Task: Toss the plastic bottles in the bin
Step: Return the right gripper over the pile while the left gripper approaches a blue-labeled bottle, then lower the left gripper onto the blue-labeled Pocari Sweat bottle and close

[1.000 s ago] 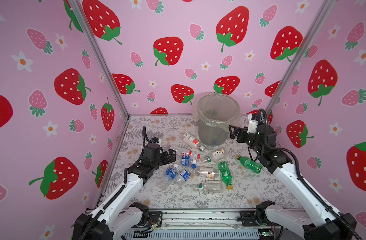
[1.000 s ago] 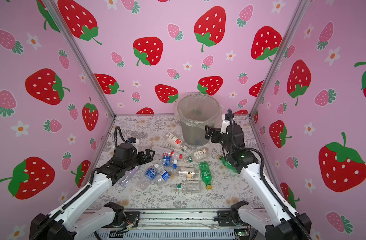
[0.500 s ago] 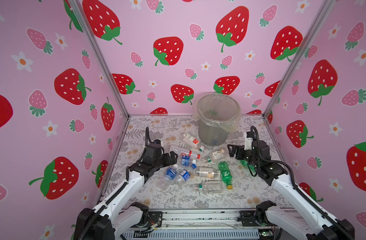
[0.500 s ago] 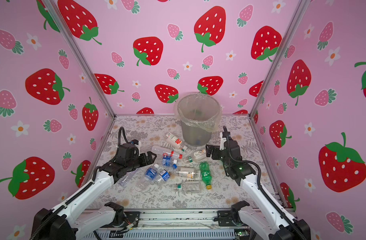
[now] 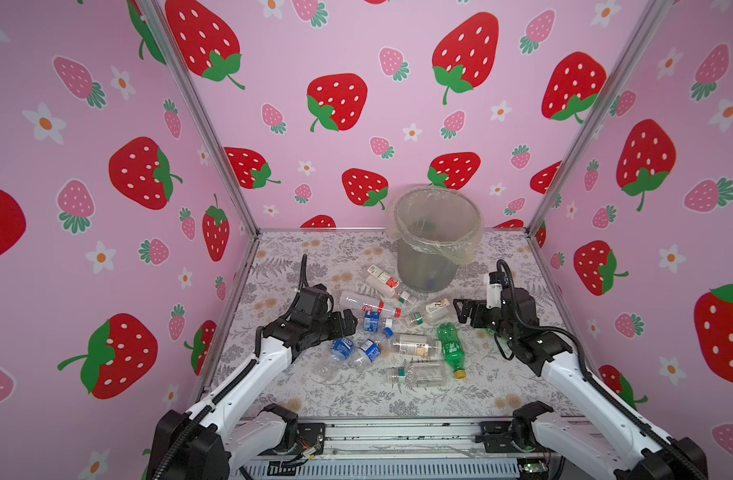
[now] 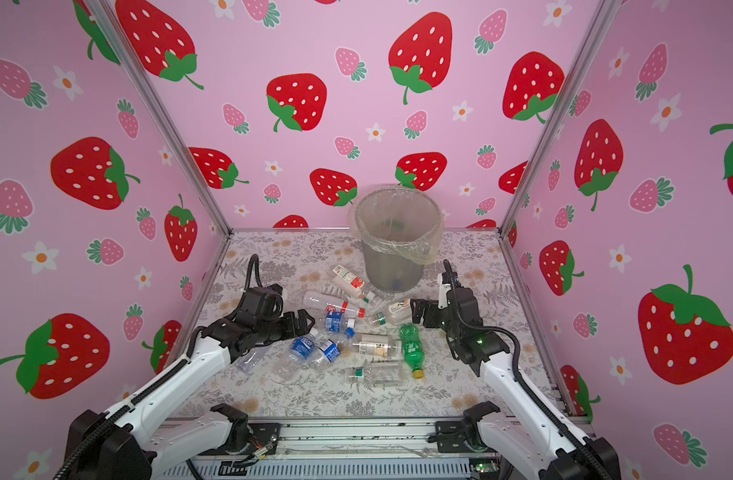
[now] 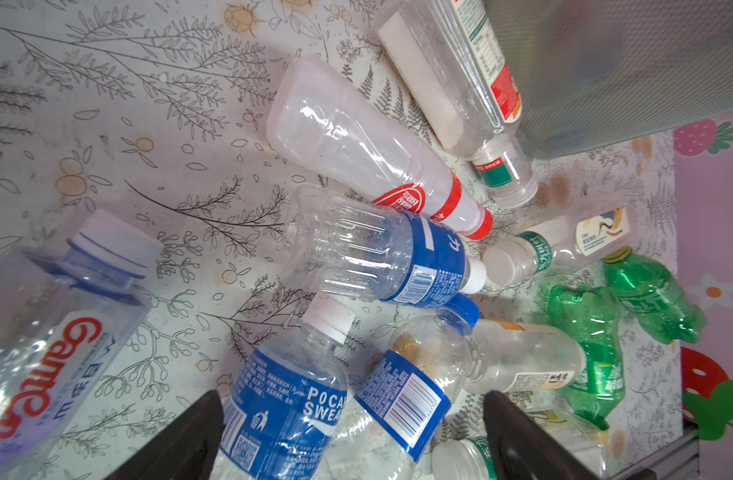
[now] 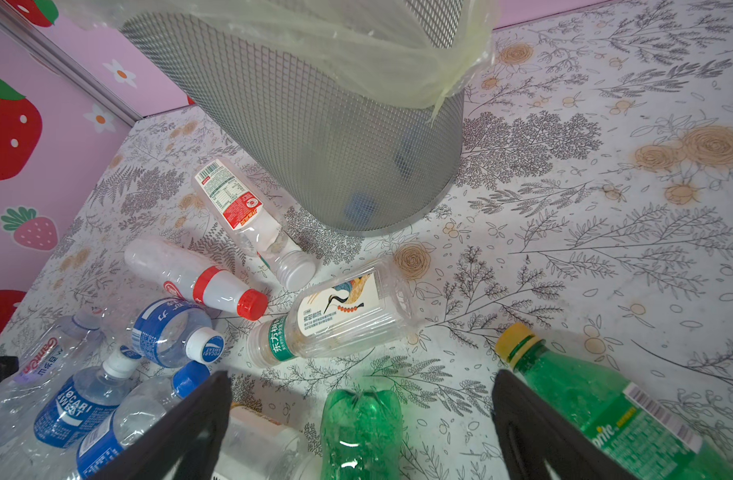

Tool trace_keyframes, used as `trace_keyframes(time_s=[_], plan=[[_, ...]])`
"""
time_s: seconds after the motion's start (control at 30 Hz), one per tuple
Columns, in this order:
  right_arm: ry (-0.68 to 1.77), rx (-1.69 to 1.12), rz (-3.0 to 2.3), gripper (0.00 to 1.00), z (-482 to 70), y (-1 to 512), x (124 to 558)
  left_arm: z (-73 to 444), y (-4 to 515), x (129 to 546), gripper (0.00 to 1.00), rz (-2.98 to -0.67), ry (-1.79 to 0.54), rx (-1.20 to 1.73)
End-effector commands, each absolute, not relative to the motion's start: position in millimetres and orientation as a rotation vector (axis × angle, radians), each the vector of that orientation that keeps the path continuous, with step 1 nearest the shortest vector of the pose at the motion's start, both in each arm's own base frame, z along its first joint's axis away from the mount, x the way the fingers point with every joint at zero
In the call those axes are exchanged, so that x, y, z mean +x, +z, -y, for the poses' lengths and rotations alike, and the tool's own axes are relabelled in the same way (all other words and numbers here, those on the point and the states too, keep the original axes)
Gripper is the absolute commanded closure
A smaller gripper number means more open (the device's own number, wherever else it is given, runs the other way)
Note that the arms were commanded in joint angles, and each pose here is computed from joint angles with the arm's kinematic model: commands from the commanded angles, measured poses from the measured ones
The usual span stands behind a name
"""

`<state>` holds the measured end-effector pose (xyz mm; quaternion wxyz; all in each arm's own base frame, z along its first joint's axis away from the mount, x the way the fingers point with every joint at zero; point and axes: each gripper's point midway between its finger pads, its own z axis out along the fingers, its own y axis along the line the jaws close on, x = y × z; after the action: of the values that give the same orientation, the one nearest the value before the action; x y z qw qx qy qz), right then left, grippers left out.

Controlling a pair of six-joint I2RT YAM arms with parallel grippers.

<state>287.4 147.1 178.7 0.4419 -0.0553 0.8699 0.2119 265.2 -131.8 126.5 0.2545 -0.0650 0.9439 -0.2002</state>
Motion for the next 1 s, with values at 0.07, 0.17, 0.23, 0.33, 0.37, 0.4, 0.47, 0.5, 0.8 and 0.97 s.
trace_keyframes(time_s=[0.07,0.17,0.23,0.33,0.37,0.4,0.47,0.5,0.8,0.97], plan=[[0.530,-0.157,-2.126,0.01,-144.3,182.4,282.0,115.8,127.4,257.9,0.01,-2.610,-0.346,-0.172],[0.532,-0.157,-2.127,0.01,-144.0,180.0,280.7,113.6,121.4,253.4,0.01,-2.632,-0.298,-0.162],[0.539,-0.159,-2.129,0.01,-144.9,179.4,280.1,114.1,116.3,250.3,0.01,-2.647,-0.292,-0.154],[0.537,-0.162,-2.133,0.00,-144.9,178.7,280.0,113.6,109.0,246.1,0.01,-2.665,-0.269,-0.134],[0.535,-0.164,-2.132,0.01,-144.8,179.3,279.8,113.5,105.8,244.5,0.01,-2.673,-0.261,-0.128],[0.531,-0.160,-2.131,0.01,-144.0,179.5,280.1,113.4,104.1,243.9,0.01,-2.675,-0.258,-0.123],[0.530,-0.157,-2.133,0.01,-143.7,178.6,280.1,115.5,101.1,242.5,0.00,-2.682,-0.262,-0.108],[0.533,-0.157,-2.134,0.01,-144.2,177.8,280.0,116.4,100.2,241.6,0.00,-2.684,-0.263,-0.099],[0.551,-0.142,-2.139,0.01,-145.9,175.2,280.7,107.8,83.9,235.4,0.02,-2.736,-0.077,-0.061],[0.553,-0.143,-2.139,0.01,-146.2,176.0,281.0,114.6,69.0,234.1,0.05,-2.776,-0.097,-0.056]])
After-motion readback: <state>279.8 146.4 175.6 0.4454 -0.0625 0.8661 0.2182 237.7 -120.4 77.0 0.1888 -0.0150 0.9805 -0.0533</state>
